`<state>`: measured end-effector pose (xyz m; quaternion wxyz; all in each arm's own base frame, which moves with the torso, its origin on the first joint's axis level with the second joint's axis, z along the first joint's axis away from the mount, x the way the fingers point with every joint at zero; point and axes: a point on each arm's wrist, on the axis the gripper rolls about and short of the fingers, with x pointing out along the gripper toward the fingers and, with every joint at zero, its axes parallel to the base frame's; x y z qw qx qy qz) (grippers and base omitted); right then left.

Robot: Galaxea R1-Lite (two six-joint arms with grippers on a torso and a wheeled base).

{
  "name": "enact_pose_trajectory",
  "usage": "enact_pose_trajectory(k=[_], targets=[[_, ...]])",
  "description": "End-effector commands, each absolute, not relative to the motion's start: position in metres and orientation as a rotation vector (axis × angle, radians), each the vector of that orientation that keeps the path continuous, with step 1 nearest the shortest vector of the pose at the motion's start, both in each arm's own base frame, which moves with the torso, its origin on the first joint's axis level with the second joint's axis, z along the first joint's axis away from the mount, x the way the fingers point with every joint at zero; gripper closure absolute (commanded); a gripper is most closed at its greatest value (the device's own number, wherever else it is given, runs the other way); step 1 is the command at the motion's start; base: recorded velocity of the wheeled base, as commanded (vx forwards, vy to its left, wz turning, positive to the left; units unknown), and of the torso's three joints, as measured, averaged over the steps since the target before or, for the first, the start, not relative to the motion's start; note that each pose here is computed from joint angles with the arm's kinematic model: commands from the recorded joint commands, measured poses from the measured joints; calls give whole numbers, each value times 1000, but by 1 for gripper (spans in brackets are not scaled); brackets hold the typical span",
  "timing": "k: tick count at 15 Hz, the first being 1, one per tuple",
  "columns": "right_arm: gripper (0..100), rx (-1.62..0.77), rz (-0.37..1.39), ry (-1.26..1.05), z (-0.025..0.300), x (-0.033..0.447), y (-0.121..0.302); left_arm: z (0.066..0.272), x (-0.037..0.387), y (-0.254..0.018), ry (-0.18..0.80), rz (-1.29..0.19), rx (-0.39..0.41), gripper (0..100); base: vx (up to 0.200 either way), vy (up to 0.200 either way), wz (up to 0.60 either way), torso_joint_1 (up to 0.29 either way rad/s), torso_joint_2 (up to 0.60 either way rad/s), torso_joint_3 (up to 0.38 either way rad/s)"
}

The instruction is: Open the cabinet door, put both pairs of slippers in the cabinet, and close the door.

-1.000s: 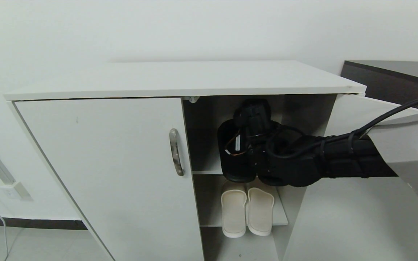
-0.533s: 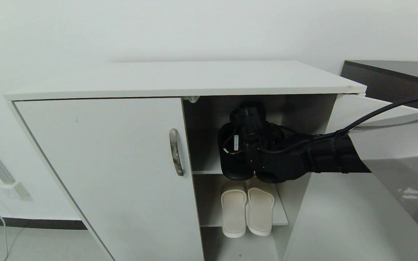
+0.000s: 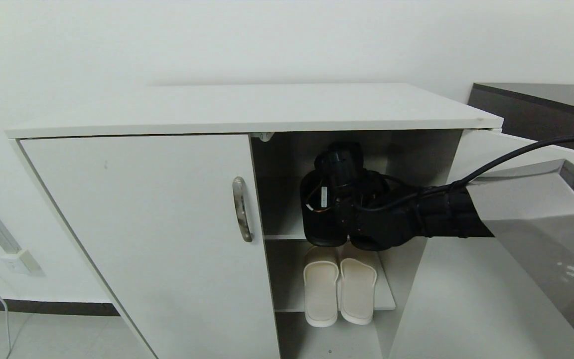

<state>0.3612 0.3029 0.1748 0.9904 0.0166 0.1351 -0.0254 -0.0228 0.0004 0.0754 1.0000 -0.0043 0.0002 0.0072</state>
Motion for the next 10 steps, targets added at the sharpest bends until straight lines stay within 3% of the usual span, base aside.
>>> enact_pose_trajectory(k=[1, 2, 7, 10], targets=[[100, 34, -52, 272, 174, 362, 303, 75, -23, 0, 0, 15, -9, 100, 0, 0, 0, 0, 0, 0], [0, 32, -52, 274, 173, 362, 303, 75, -23, 0, 0, 15, -9, 100, 0, 0, 0, 0, 0, 0], [0, 36, -48, 269, 181, 353, 301, 75, -23, 0, 1, 15, -9, 100, 0, 0, 0, 0, 0, 0], [0, 24, -14, 285, 189, 321, 298, 76, -23, 0, 1, 15, -9, 100, 0, 0, 0, 0, 0, 0]])
